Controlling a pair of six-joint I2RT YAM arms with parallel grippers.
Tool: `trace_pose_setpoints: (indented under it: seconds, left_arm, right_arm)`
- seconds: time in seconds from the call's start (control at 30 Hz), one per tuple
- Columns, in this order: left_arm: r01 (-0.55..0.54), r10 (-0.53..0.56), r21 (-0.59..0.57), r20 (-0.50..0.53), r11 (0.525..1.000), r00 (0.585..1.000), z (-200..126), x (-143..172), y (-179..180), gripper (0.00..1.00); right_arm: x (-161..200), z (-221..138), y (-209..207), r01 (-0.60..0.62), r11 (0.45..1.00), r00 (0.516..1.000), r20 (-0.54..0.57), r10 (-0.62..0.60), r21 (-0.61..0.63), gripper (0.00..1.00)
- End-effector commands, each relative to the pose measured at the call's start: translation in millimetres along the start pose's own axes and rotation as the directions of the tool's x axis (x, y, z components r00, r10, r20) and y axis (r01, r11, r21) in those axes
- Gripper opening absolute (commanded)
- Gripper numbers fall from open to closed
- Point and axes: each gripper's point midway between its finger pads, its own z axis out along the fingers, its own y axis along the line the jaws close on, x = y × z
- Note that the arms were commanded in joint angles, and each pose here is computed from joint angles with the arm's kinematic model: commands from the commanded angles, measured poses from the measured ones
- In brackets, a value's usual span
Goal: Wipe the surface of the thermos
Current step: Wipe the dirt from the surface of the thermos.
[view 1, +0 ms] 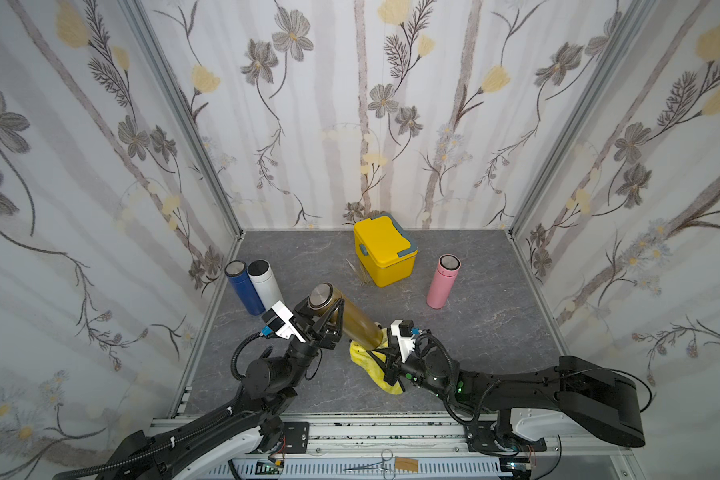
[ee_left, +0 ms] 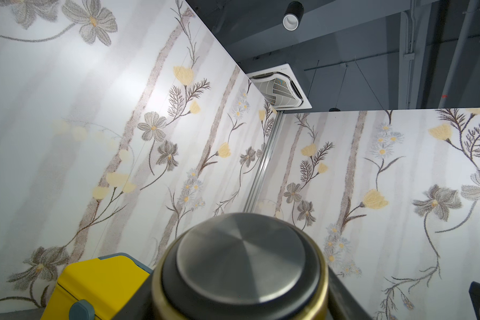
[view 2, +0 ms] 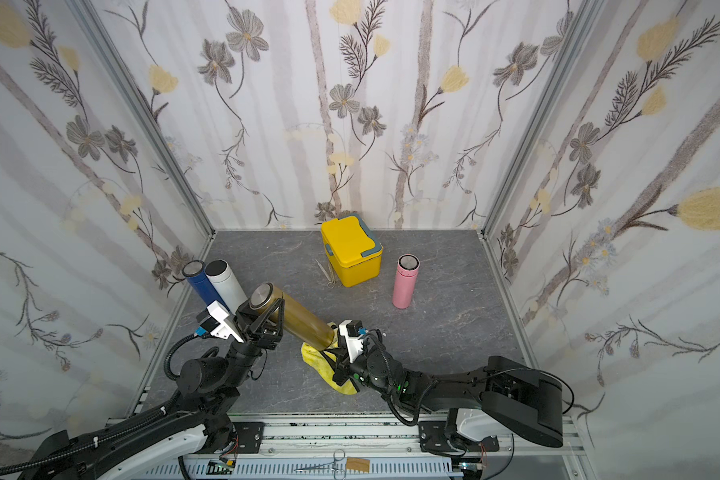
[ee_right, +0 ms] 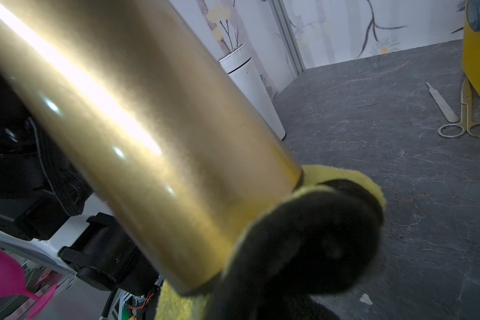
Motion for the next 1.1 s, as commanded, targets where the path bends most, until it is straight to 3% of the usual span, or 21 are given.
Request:
trace_pose_setpoints:
  seconds: [0.0,0.1,0.23,0.37,0.5,0.6,0.83,1.07]
  left_arm:
    - [0.016,-0.019,0.032,0.078,0.999,0.997,-4,-18,-6,0.00]
    - [0.016,-0.018,0.031,0.073,0.999,0.997,-3,-19,-7,0.00]
    - [0.026,-0.030,0.049,0.063,0.998,0.998,-2,-17,-10,0.00]
    - [0.043,-0.047,0.070,0.061,0.997,0.997,-2,-19,-14,0.00]
    - [0.057,-0.060,0.089,0.031,0.994,0.998,2,-17,-19,0.00]
    - [0.058,-0.062,0.085,0.041,0.995,0.997,0,-18,-18,0.00]
    - [0.025,-0.027,0.047,0.058,0.999,0.998,-3,-22,-11,0.00]
    - [0.012,-0.014,0.037,0.065,0.999,0.998,-4,-25,-9,0.00]
  right_arm:
    - [-15,7,44,-0.006,0.986,0.999,0.051,0.015,-0.169,0.00]
    - [-15,8,49,0.014,0.985,0.998,0.059,-0.004,-0.175,0.00]
    - [-40,-9,24,-0.008,0.995,0.988,0.153,0.024,-0.102,0.00]
    - [-37,-4,-1,-0.045,0.999,0.990,0.135,0.047,-0.021,0.00]
    - [-19,14,29,-0.017,0.990,0.998,0.053,0.025,-0.139,0.00]
    - [-14,14,54,0.027,0.977,0.998,0.053,-0.016,-0.210,0.00]
    - [-37,-12,0,-0.067,0.990,0.985,0.148,0.085,-0.122,0.00]
    - [-36,-19,24,-0.058,0.973,0.987,0.131,0.089,-0.222,0.00]
